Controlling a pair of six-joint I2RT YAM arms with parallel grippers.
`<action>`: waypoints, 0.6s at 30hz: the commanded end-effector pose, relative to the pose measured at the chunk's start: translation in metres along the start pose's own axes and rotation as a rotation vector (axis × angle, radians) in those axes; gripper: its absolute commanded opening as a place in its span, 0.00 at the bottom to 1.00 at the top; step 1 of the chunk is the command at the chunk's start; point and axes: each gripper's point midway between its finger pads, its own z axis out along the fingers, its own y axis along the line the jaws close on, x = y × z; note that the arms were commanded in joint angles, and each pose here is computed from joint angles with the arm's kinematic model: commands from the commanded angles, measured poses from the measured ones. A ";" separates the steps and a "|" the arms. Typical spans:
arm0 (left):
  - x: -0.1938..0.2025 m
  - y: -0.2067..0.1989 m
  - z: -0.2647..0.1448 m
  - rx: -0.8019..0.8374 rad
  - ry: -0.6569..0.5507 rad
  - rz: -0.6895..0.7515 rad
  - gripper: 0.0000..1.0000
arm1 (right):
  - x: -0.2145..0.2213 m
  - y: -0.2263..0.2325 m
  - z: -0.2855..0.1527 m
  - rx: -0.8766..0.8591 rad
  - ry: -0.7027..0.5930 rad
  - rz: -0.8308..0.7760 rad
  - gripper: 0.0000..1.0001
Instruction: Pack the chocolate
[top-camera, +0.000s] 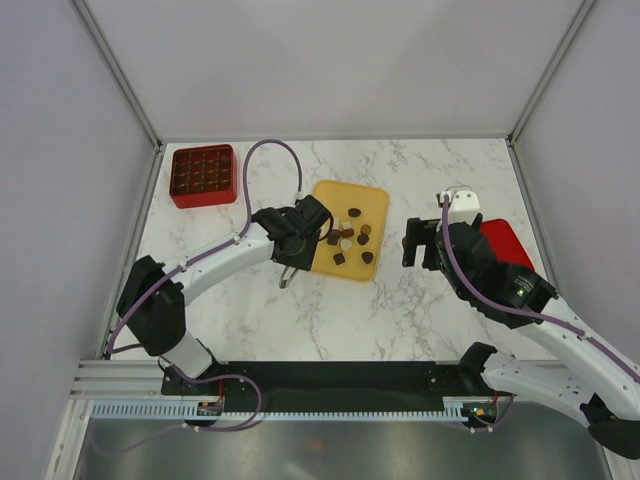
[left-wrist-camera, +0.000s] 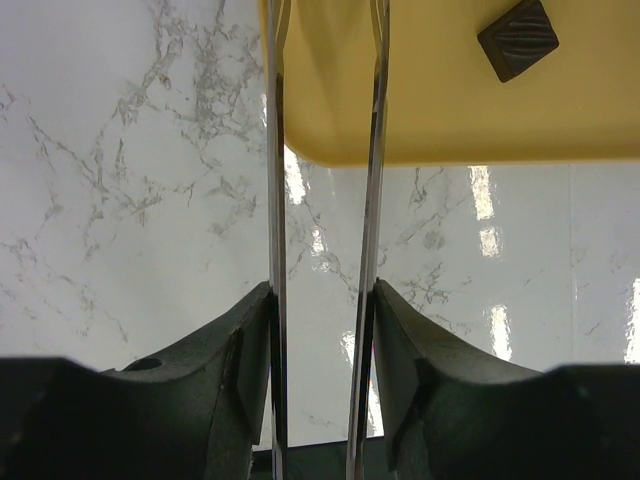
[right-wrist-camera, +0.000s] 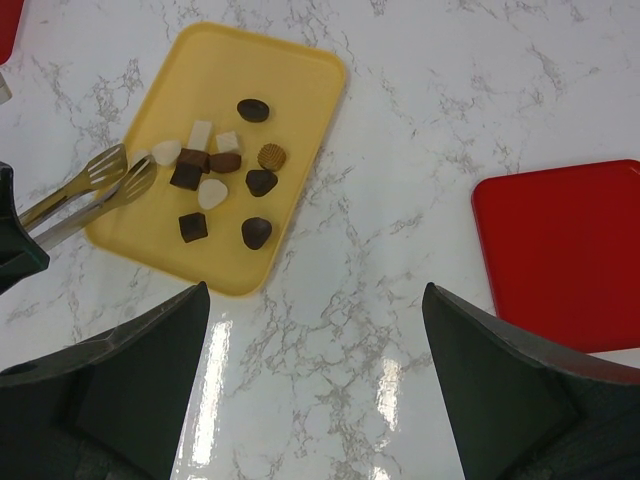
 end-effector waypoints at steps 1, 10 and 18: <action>-0.020 -0.006 -0.001 0.001 -0.055 -0.024 0.49 | -0.005 -0.005 -0.001 0.023 -0.020 0.003 0.96; -0.017 -0.006 0.006 -0.012 -0.035 -0.021 0.45 | -0.006 -0.006 -0.002 0.021 -0.029 0.006 0.96; -0.024 -0.010 -0.008 0.029 -0.056 -0.027 0.41 | -0.007 -0.005 -0.004 0.017 -0.031 0.012 0.96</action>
